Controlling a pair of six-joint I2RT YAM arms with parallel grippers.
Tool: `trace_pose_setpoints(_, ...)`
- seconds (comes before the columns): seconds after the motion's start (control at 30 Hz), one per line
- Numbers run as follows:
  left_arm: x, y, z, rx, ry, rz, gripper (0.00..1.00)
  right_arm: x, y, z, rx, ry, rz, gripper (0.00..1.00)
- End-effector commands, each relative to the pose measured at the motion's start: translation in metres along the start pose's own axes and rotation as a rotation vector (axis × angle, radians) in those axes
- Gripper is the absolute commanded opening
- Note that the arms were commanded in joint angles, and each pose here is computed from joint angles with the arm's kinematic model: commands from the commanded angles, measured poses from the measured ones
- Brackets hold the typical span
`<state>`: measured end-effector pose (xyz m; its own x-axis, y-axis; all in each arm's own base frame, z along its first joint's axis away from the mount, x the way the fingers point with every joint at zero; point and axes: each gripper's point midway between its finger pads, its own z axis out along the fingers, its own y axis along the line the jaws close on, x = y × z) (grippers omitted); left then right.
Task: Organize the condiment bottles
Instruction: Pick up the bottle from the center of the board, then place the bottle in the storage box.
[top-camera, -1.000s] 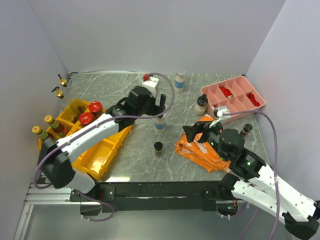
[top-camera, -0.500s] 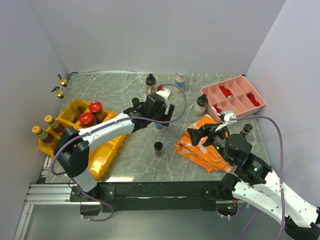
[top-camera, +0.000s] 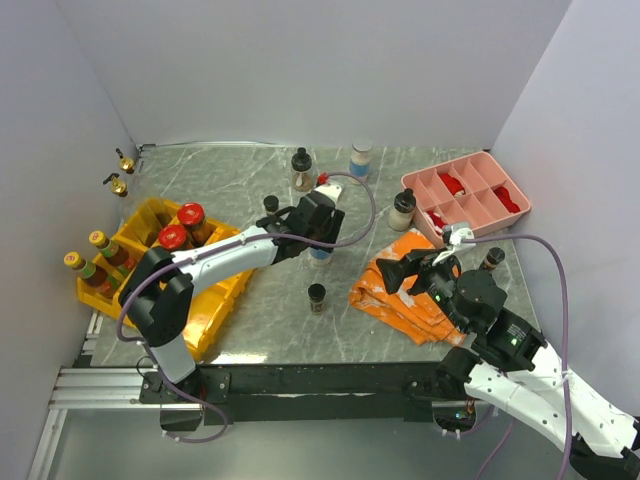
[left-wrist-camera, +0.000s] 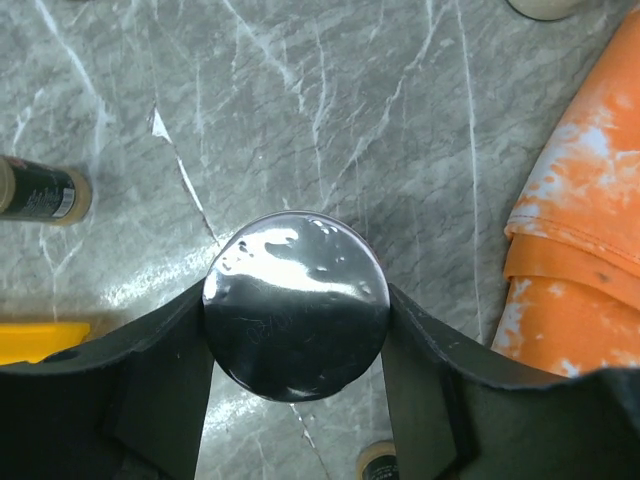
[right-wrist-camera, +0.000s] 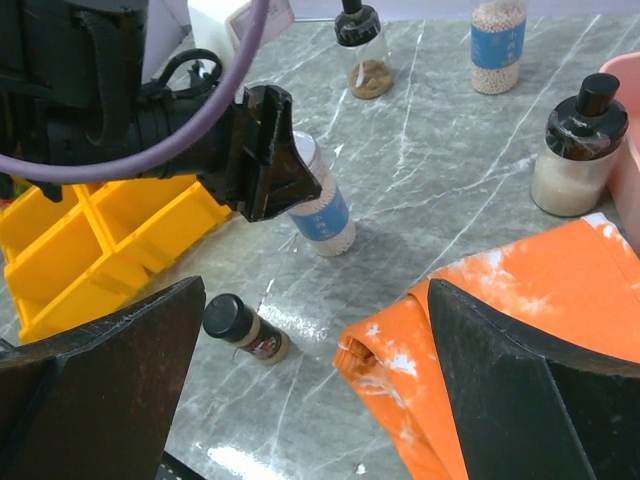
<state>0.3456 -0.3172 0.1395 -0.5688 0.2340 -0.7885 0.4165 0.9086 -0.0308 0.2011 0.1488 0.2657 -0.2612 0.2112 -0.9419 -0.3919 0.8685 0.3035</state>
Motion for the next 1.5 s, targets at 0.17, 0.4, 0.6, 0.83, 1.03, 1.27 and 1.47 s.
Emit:
trace_pose_setpoints(0.17, -0.067, 0.028, -0.078, -0.08, -0.23, -0.129, 0.01, -0.015, 0.008, -0.005, -0.033, -0.027, -0.005, 1.0)
trace_pose_setpoints(0.4, -0.07, 0.08, -0.13, -0.268, -0.323, -0.221, 0.01, -0.013, 0.008, -0.007, -0.044, -0.034, 0.012, 1.0)
trace_pose_setpoints(0.6, -0.047, 0.126, -0.151, -0.374, -0.341, -0.308, 0.01, -0.009, 0.009, -0.005, -0.046, -0.023, 0.005, 1.0)
trace_pose_setpoints(0.83, -0.035, 0.182, -0.158, -0.474, -0.386, -0.401, 0.01, -0.007, 0.011, -0.004, -0.06, -0.016, 0.007, 1.0)
trace_pose_setpoints(1.03, -0.025, 0.2, -0.141, -0.517, -0.373, -0.45, 0.01, -0.009, 0.012, -0.005, -0.07, -0.028, 0.013, 1.0)
trace_pose_setpoints(1.27, -0.014, 0.205, -0.107, -0.564, -0.334, -0.471, 0.01, -0.007, 0.012, -0.004, -0.069, -0.018, 0.002, 1.0)
trace_pose_setpoints(1.47, 0.001, 0.215, -0.09, -0.616, -0.296, -0.475, 0.01, -0.009, 0.008, -0.007, -0.055, -0.032, -0.001, 1.0)
